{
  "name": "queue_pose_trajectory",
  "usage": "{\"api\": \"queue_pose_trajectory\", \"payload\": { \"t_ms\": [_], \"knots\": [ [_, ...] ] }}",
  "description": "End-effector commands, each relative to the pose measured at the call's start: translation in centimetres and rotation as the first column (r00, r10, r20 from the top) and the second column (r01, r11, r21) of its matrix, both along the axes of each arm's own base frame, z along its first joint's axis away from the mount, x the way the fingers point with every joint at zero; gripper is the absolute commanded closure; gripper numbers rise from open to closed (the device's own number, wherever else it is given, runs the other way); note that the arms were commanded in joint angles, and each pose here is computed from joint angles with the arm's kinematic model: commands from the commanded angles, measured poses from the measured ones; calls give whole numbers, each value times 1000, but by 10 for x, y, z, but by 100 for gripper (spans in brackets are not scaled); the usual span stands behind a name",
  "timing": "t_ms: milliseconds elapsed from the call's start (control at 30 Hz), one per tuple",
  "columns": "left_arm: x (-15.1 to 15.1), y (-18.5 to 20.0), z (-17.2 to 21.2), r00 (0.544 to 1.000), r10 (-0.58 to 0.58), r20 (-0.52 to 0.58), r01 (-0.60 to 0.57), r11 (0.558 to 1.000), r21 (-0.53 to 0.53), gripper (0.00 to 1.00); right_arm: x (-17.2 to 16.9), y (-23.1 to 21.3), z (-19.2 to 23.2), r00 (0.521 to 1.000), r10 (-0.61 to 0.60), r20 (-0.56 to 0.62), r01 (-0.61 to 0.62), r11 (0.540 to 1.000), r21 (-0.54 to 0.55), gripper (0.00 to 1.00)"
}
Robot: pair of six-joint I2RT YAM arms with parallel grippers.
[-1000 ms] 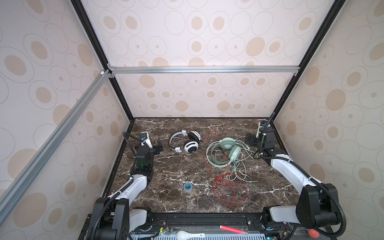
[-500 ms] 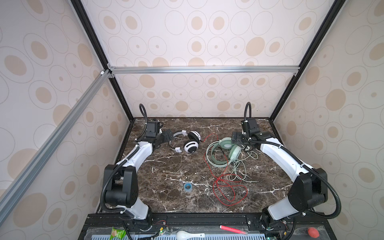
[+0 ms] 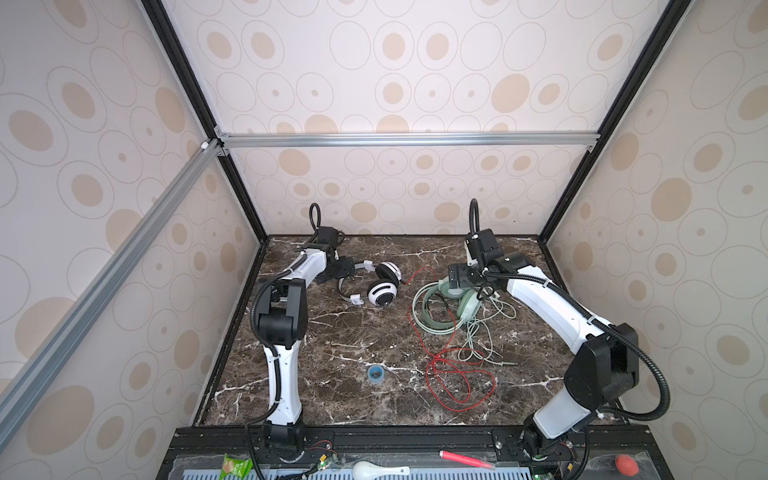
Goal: Wrap the headphones
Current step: 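Reach left gripper to white headband while right gripper moves over green headphones, then close the left gripper on the white headphone headband and lift it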
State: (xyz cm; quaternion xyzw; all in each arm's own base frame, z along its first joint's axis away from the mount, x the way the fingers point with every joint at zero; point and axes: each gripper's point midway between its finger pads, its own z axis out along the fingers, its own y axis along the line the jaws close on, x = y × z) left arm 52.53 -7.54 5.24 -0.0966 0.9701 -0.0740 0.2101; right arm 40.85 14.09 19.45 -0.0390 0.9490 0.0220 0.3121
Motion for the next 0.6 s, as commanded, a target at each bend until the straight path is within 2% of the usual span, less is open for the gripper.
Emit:
{"api": "queue_pose_trajectory", "payload": {
  "t_ms": [0, 167, 200, 267, 333, 567],
  "knots": [
    [4, -6, 0, 999, -36, -29, 37, 999, 37, 12, 0, 9, -2, 998, 62, -29, -62, 998, -11, 0],
    [3, -9, -13, 998, -36, -50, 40, 997, 63, 18, 5, 17, 2, 995, 94, -24, -94, 996, -1, 1],
    [3, -9, -16, 998, -35, -53, 39, 997, 68, 21, 6, 19, 3, 995, 101, -22, -101, 995, 0, 1],
    [3, -8, -21, 998, -32, -60, 37, 996, 81, 37, 6, 20, 3, 994, 109, -25, -109, 994, 1, 1],
    [3, -6, -25, 997, -26, -67, 32, 995, 94, 45, 7, 20, 3, 993, 112, -26, -112, 994, -3, 2],
    [2, 0, -38, 996, -13, -86, 25, 990, 140, 56, 9, 21, 9, 993, 117, -16, -117, 993, -3, 7]
  ]
}}
